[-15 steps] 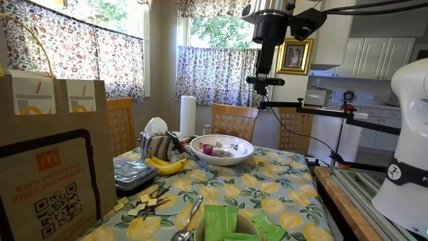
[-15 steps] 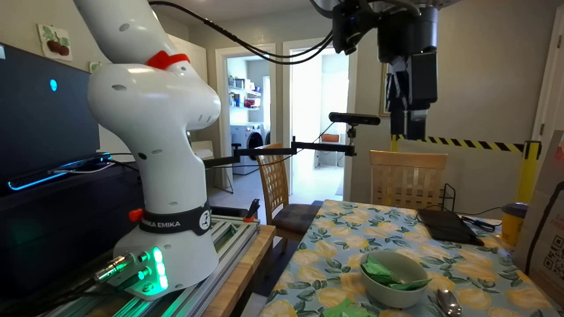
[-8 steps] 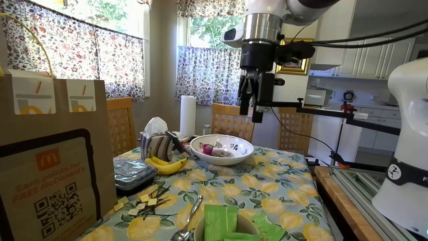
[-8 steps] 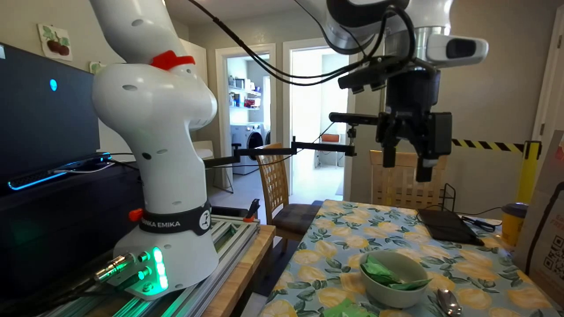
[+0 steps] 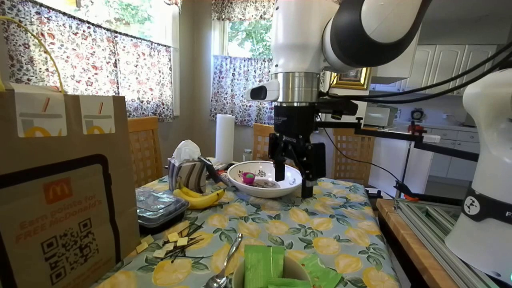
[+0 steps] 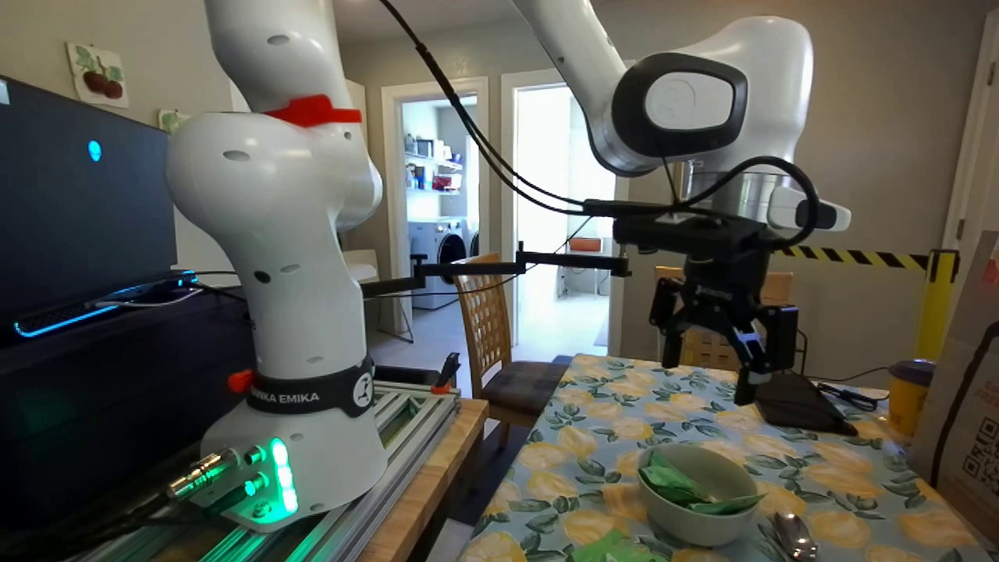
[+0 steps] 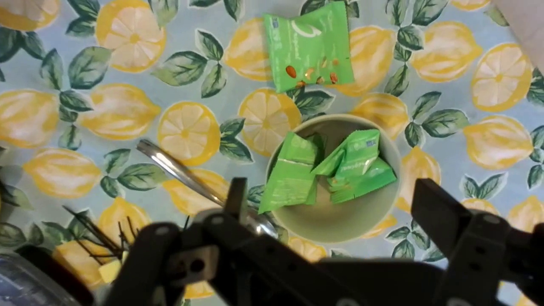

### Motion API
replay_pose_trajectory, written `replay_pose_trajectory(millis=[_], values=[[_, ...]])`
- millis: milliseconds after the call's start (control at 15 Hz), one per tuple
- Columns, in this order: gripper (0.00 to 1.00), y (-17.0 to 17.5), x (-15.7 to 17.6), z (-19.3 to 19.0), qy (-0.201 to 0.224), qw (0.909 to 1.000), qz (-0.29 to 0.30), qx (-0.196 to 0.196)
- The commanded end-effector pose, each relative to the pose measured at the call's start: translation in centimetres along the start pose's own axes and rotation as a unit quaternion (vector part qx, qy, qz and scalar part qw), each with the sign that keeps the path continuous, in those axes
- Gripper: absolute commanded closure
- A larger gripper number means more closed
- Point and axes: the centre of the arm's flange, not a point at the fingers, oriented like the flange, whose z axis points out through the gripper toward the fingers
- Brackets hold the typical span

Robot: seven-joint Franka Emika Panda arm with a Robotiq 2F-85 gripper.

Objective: Remove the green sachets from the white bowl then place two sachets back in the bowl.

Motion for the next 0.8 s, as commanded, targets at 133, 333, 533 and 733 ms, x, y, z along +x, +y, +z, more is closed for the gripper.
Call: replay_pose_trajectory(millis=[133, 333, 533, 733], values=[[0.0, 0.2, 0.3, 0.3, -0.003, 1.0, -0.008, 0.002], [0.0, 1.8, 1.1, 2.2, 0.008, 0.9997, 0.015, 0.018], [0.0, 2.5, 2.7, 5.2, 0.031, 0.9994, -0.007, 0.017], [0.0, 2.5, 4.0, 8.0, 0.051, 0.998, -0.029, 0.022]])
